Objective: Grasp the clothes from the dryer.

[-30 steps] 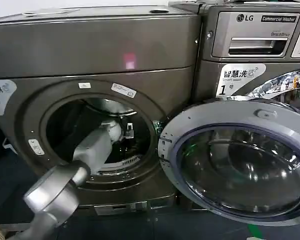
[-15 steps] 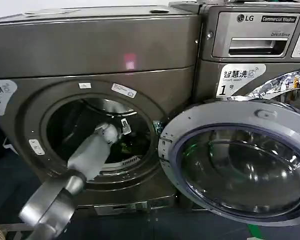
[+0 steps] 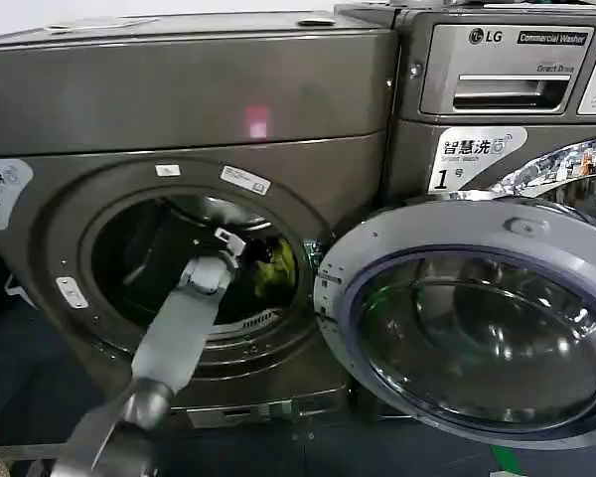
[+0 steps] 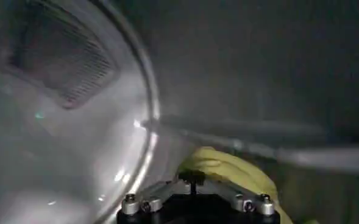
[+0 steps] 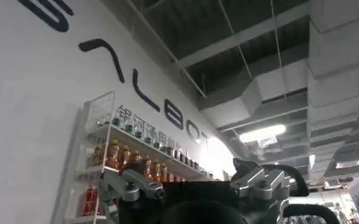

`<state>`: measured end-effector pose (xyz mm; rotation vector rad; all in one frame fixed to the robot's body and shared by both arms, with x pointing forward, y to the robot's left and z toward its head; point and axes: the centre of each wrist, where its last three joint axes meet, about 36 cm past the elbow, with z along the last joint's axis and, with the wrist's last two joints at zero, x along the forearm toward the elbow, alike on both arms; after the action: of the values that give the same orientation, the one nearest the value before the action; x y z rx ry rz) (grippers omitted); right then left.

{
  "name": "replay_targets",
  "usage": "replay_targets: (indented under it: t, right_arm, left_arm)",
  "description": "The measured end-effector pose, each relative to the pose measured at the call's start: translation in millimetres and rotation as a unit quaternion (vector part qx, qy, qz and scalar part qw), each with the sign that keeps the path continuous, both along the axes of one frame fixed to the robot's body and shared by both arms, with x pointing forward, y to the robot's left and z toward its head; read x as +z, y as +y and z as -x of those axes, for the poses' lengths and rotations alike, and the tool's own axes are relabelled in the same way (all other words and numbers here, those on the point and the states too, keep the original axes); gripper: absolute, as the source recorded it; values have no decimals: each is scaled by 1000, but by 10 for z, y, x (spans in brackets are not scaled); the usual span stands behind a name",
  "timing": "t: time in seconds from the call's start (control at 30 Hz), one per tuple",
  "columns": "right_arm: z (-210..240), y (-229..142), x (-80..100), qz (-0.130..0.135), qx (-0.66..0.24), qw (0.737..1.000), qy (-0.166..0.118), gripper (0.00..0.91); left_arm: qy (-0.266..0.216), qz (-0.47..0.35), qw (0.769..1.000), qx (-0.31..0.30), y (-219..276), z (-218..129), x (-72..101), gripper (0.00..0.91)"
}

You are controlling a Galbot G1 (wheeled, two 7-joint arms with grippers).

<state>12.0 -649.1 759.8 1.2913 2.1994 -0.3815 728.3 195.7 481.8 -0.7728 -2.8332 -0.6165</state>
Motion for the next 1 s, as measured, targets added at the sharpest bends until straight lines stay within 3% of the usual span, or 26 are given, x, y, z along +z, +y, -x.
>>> replay_targets:
  t: [0.27, 0.4, 0.8, 1.0]
  right_arm:
    - [-16, -3, -17, -1, -1, 1000, 0, 907]
    - [-24, 10, -4, 1, -6, 1000, 8, 907]
    - [71, 50, 89, 20, -28, 999, 21, 907]
    - [76, 77, 111, 28, -34, 999, 27, 907]
  left_arm:
    - [-81, 150, 983, 64, -7, 222, -84, 0]
    - [-118, 198, 968, 96, -32, 333, -49, 0]
    - [-195, 257, 933, 161, -58, 634, 17, 0]
    - [-213, 261, 926, 171, -15, 774, 6, 0]
